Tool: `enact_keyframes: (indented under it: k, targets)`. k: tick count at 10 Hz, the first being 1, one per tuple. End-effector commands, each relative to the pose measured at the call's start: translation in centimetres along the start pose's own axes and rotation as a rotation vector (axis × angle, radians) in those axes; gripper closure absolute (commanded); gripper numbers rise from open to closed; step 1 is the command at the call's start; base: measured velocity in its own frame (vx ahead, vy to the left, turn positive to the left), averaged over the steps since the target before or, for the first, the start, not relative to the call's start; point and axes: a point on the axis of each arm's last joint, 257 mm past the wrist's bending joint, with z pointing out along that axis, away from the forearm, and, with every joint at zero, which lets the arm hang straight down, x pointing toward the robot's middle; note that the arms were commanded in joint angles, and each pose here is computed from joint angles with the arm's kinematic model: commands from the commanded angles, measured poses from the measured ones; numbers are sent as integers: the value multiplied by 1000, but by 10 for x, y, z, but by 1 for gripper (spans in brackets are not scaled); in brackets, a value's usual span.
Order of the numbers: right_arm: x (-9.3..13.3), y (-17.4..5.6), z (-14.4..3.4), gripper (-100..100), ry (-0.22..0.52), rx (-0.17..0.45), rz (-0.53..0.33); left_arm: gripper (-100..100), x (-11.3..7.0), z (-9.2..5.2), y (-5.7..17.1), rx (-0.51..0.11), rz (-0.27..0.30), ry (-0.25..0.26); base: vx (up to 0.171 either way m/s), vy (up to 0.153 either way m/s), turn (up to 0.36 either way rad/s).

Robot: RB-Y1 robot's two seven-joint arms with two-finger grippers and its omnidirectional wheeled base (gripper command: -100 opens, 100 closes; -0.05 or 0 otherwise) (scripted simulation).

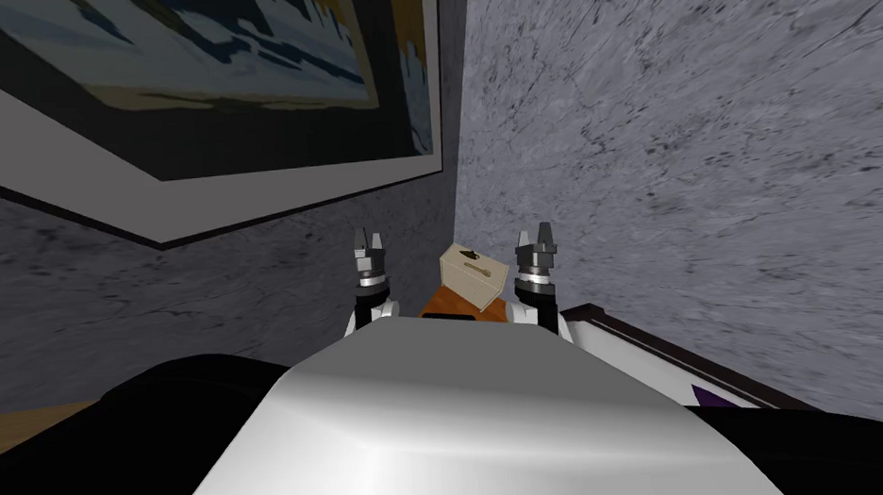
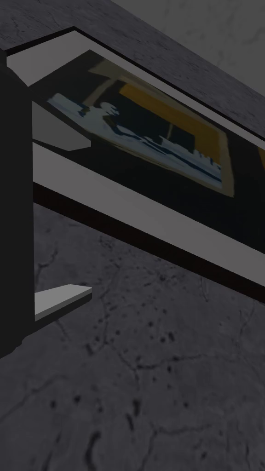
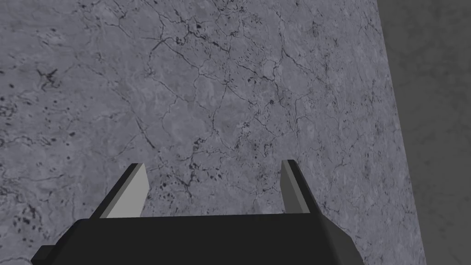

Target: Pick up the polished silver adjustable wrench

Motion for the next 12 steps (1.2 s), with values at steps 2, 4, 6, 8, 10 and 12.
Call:
enact_keyframes:
  k: [2, 4, 6, 8, 10, 12]
  targets:
    - [-9, -6, -2, -100, 27, -4, 10, 0, 0, 0, 0, 0, 0, 0, -39, 3, 9]
    - [-27, -12, -2, -100, 29, -13, 33, 0, 0, 0, 0, 0, 0, 0, -81, 9, 19]
    - [-42, -15, -1, -100, 14, -21, 61, 0, 0, 0, 0, 0, 0, 0, -64, -10, 15]
    - [-59, -17, -1, -100, -5, -31, 86, 0, 0, 0, 0, 0, 0, 0, -49, -12, 21]
    - [-79, -20, 0, -100, -30, -45, 112, 0, 0, 0, 0, 0, 0, 0, -51, -6, 29]
    - [-102, -22, 1, -100, -64, -63, 145, 0, 0, 0, 0, 0, 0, 0, -59, -8, 33]
